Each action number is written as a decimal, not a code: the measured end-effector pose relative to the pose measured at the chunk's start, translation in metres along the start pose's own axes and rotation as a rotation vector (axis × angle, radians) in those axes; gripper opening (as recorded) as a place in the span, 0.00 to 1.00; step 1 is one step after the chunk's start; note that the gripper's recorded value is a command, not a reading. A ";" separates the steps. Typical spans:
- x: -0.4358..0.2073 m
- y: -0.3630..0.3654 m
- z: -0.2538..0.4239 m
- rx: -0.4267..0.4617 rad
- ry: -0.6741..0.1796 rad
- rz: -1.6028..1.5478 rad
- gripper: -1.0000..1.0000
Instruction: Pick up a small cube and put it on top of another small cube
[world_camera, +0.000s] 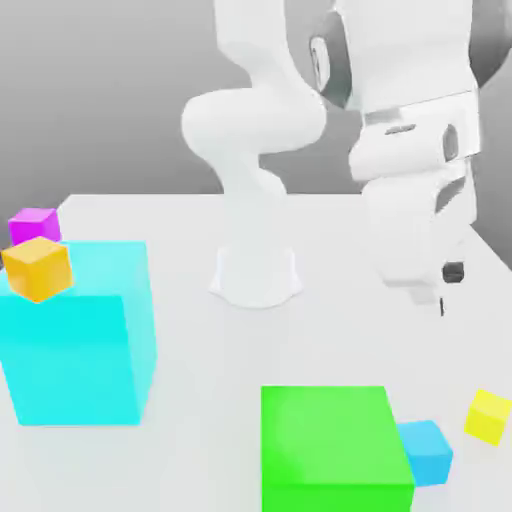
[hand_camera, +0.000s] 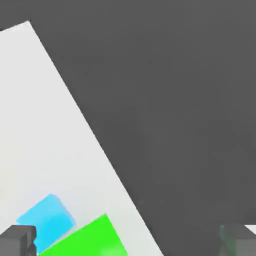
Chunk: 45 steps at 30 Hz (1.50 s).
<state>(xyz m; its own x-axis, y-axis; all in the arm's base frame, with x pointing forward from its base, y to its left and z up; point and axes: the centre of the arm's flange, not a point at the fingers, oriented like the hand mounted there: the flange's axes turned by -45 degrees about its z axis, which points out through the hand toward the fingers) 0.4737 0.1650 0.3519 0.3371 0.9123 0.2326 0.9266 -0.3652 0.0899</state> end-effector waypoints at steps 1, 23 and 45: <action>0.002 -0.007 0.016 0.017 -0.018 -0.051 0.50; -0.026 -0.071 0.199 0.149 -0.208 -0.509 0.00; -0.298 0.058 -0.112 0.069 -0.205 0.305 0.00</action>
<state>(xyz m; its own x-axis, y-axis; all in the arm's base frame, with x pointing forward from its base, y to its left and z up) 0.4080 -0.1489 0.3963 0.6189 0.7845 0.0392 0.7854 -0.6187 -0.0205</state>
